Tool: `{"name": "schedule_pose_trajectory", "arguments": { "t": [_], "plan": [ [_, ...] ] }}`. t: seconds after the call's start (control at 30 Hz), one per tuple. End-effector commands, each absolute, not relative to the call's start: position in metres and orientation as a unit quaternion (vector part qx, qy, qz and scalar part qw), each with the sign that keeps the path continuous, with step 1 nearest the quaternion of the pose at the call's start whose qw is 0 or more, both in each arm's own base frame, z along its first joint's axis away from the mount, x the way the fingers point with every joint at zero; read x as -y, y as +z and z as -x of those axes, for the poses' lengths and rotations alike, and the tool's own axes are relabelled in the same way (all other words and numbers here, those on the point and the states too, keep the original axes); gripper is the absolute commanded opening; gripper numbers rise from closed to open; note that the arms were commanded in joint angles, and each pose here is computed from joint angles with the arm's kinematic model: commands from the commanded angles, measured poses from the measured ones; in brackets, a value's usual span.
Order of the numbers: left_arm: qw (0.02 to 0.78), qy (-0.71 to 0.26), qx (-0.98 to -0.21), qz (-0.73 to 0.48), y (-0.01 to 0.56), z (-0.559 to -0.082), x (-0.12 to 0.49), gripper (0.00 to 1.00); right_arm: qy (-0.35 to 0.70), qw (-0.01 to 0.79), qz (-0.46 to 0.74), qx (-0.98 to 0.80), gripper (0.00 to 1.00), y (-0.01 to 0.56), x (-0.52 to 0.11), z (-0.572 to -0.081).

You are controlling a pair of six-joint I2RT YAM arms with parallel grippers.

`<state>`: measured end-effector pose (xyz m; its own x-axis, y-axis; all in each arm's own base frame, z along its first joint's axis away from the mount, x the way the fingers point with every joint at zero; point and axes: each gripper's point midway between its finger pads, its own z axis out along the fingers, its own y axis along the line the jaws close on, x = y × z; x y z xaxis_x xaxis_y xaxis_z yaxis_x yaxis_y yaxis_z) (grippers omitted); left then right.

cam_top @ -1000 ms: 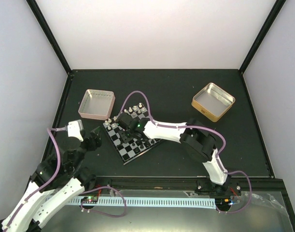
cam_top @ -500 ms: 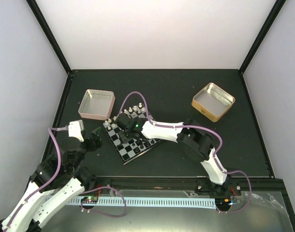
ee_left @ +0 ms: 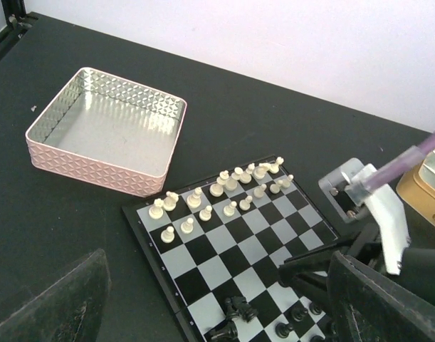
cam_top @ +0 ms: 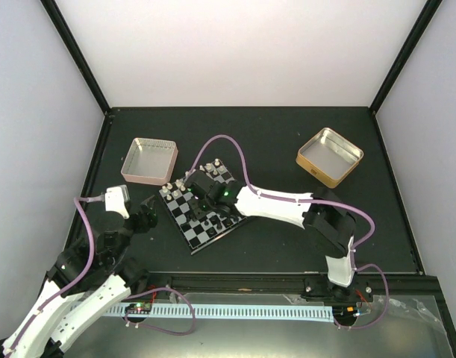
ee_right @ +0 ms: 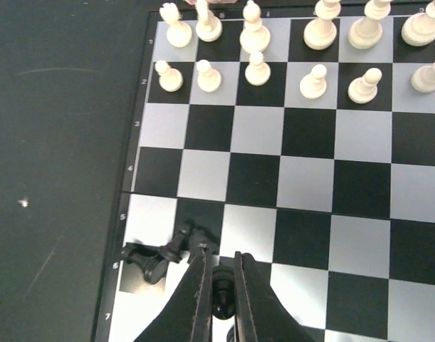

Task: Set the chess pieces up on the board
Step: Pick up the chess piece from the chessboard, then place the chess piece on the chessboard.

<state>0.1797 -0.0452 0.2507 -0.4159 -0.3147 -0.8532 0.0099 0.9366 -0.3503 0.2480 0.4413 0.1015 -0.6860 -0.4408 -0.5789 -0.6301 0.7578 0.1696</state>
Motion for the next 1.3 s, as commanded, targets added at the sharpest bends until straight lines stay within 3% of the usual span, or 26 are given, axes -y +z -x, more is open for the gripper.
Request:
{"name": "schedule_pose_trajectory", "arguments": {
  "t": [0.0,0.3,1.27],
  "plan": [
    [0.546,-0.143,-0.820,0.098,0.259,-0.182,0.041,0.85,0.171,0.251,0.316,-0.899,0.06,0.101,-0.436,-0.228],
    [0.552,-0.144,-0.815,0.104,0.260,-0.181,0.038,0.85,0.145,0.228,0.344,-0.899,0.07,0.081,-0.433,-0.196],
    [0.550,-0.142,-0.816,0.104,0.258,-0.182,0.038,0.86,0.112,0.208,0.369,-0.899,0.15,0.047,-0.448,-0.190]
  ]
}}
